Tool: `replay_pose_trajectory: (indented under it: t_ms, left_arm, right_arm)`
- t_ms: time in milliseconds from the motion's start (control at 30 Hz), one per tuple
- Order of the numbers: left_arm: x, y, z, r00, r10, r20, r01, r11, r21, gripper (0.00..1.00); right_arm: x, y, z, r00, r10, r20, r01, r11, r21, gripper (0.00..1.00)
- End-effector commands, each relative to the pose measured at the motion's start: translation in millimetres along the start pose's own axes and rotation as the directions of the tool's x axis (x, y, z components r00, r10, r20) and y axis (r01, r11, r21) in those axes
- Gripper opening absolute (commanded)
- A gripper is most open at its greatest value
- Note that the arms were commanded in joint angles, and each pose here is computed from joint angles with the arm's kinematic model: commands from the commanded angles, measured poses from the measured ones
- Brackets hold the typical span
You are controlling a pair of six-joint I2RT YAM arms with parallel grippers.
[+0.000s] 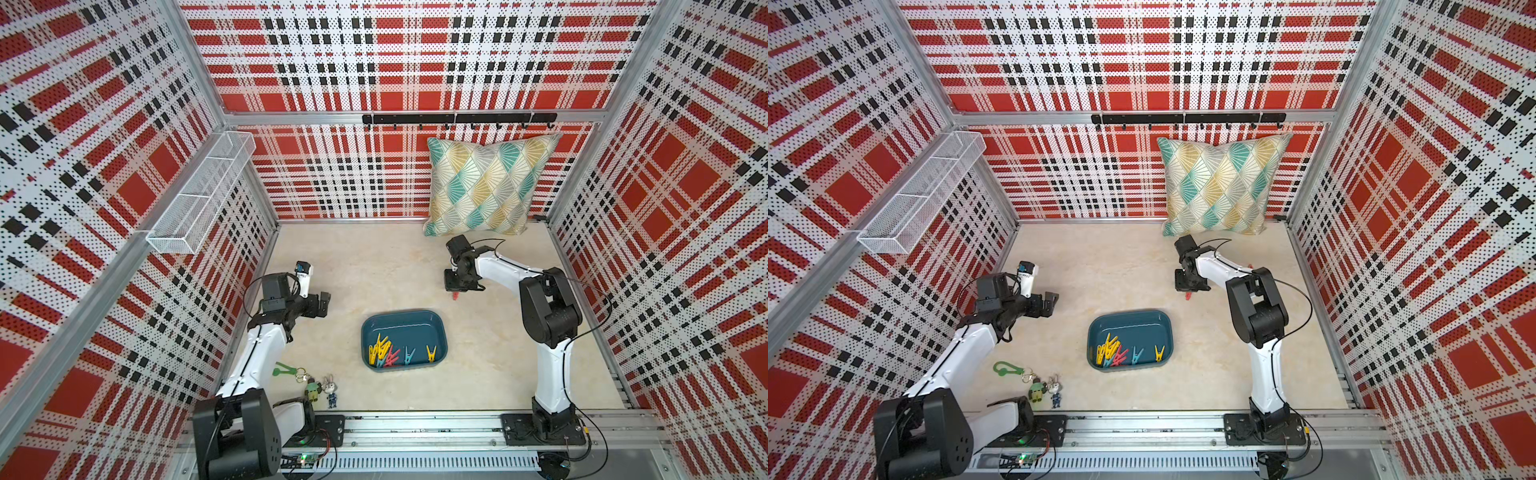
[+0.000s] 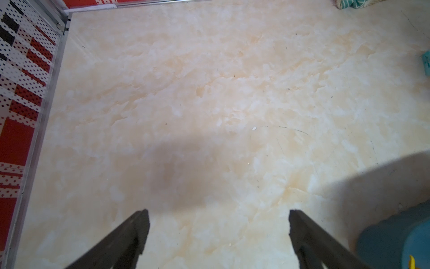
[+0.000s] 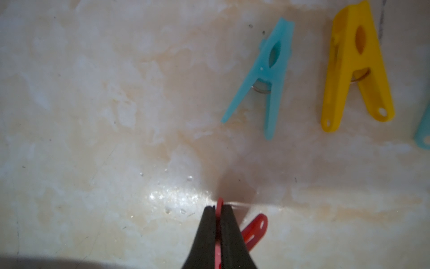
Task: Take the clothespins out of the storage box
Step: Place the clothespin at the center of the board.
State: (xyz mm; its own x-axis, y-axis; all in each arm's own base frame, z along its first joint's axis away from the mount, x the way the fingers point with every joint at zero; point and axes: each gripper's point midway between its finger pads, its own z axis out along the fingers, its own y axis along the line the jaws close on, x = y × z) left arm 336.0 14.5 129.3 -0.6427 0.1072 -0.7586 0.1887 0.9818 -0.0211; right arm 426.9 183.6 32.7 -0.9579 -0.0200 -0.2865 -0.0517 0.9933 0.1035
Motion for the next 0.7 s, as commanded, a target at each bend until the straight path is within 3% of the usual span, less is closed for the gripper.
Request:
replay_pose_trajectory:
  t_ms: [0, 300, 667]
  left_arm:
    - [-12.3, 4.6, -4.9, 0.999, 0.007, 0.035, -0.006, 1.0, -0.011, 0.99]
    - [-12.7, 3.6, -5.0, 0.999, 0.007, 0.037, -0.007, 1.0, -0.006, 0.99]
    - [-9.6, 2.6, -1.8, 1.0, 0.0, 0.025, 0.0, 1.0, 0.006, 0.99]
  right_arm:
    - [5.0, -8.9, 8.3, 0.999, -0.033, -0.04, 0.035, 0.999, 0.04, 0.1]
    - [6.2, -9.8, 11.9, 0.997, -0.051, -0.051, 0.054, 0.997, 0.047, 0.14]
    - [-4.7, -5.4, -8.4, 0.999, -0.052, -0.007, 0.052, 0.998, 0.032, 0.35]
